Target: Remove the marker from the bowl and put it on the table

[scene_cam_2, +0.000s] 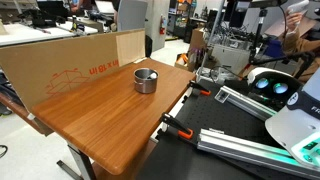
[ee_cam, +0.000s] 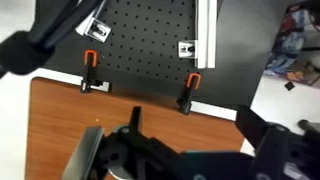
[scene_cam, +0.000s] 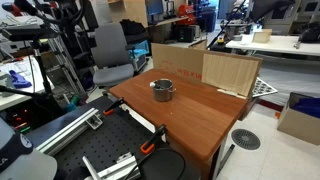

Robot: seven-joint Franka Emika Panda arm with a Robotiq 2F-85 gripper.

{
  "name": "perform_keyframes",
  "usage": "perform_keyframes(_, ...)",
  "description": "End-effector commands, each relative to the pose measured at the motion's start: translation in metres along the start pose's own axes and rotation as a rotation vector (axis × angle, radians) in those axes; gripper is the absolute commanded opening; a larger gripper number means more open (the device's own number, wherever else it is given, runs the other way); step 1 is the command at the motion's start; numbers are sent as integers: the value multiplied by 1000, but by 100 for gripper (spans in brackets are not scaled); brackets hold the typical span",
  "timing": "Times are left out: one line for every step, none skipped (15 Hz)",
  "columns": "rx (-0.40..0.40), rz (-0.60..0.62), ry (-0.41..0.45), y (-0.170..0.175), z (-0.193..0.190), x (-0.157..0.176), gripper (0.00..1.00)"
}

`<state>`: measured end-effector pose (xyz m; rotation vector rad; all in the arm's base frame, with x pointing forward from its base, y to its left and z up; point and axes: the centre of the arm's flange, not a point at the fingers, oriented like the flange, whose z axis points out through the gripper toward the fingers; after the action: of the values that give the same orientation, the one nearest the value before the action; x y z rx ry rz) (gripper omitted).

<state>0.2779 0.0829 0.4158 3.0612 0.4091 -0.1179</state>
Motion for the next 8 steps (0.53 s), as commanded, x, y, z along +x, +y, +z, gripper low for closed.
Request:
perform_keyframes(0,0,-5,0,2,-1,100)
perform_keyframes(0,0,-9,0,4,-1,100)
perform_keyframes(0,0,-10,0,4,-1,100)
perform_keyframes(0,0,-10,0,4,-1,100)
perform_keyframes(0,0,-10,0,4,-1,100)
perform_keyframes(0,0,-10,0,4,-1,100)
perform_keyframes(0,0,-10,0,4,-1,100)
perform_keyframes(0,0,-10,0,4,-1,100)
